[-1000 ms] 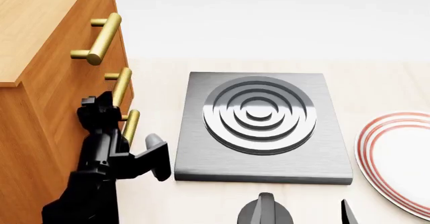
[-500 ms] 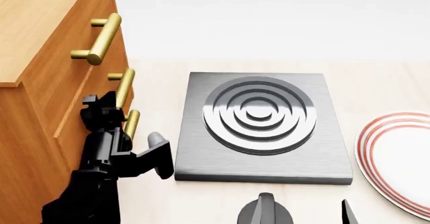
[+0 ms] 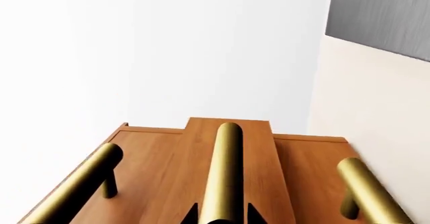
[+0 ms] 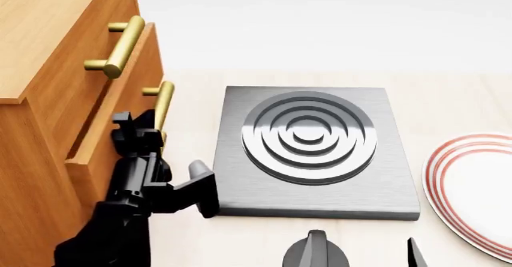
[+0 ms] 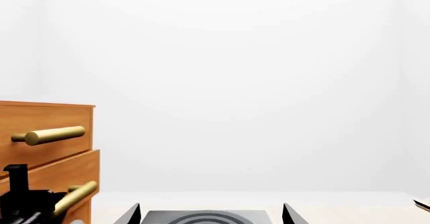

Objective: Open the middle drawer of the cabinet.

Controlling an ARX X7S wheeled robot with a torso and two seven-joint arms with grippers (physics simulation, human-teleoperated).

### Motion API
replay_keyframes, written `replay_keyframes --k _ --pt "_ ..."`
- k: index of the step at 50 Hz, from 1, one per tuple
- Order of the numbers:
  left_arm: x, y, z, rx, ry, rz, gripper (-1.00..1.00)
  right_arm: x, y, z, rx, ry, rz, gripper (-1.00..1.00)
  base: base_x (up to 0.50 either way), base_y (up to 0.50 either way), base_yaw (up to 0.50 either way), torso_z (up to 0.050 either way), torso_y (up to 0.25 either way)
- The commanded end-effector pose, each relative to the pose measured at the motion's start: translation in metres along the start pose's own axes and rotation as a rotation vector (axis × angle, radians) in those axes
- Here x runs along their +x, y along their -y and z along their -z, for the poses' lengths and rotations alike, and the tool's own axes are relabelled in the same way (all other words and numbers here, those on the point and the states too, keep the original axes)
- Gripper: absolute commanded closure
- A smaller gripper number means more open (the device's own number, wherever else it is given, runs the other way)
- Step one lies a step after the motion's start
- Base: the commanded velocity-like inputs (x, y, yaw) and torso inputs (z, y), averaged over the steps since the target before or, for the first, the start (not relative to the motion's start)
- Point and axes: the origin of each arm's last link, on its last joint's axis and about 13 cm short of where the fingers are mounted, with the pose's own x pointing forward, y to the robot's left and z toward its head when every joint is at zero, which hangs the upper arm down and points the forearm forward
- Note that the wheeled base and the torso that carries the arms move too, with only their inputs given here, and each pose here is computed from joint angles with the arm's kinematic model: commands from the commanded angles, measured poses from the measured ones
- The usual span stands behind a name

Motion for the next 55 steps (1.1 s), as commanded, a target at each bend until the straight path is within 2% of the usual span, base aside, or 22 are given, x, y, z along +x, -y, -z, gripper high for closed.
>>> replay_keyframes --k 1,15,37,55 --pt "-0.008 -0.001 -0.029 0.015 0.145 -0.046 1.00 0.000 0.000 -0.001 0.001 0.001 -0.001 -1.00 0.00 0.00 0.00 0.000 0.000" --pt "-0.011 -0.011 -0.044 0.003 0.196 -0.063 1.00 0.000 0.000 -0.001 0.003 0.001 0.000 -1.00 0.00 0.00 0.00 0.000 0.000" --pt "-0.024 -0.014 -0.062 0.008 0.269 -0.068 1.00 0.000 0.002 -0.002 0.009 0.006 0.005 -1.00 0.00 0.00 0.00 0.000 0.002" --pt "-0.032 -0.024 -0.076 -0.004 0.321 -0.084 1.00 0.000 0.003 -0.003 0.013 0.007 0.008 -1.00 0.00 0.00 0.00 0.000 0.002"
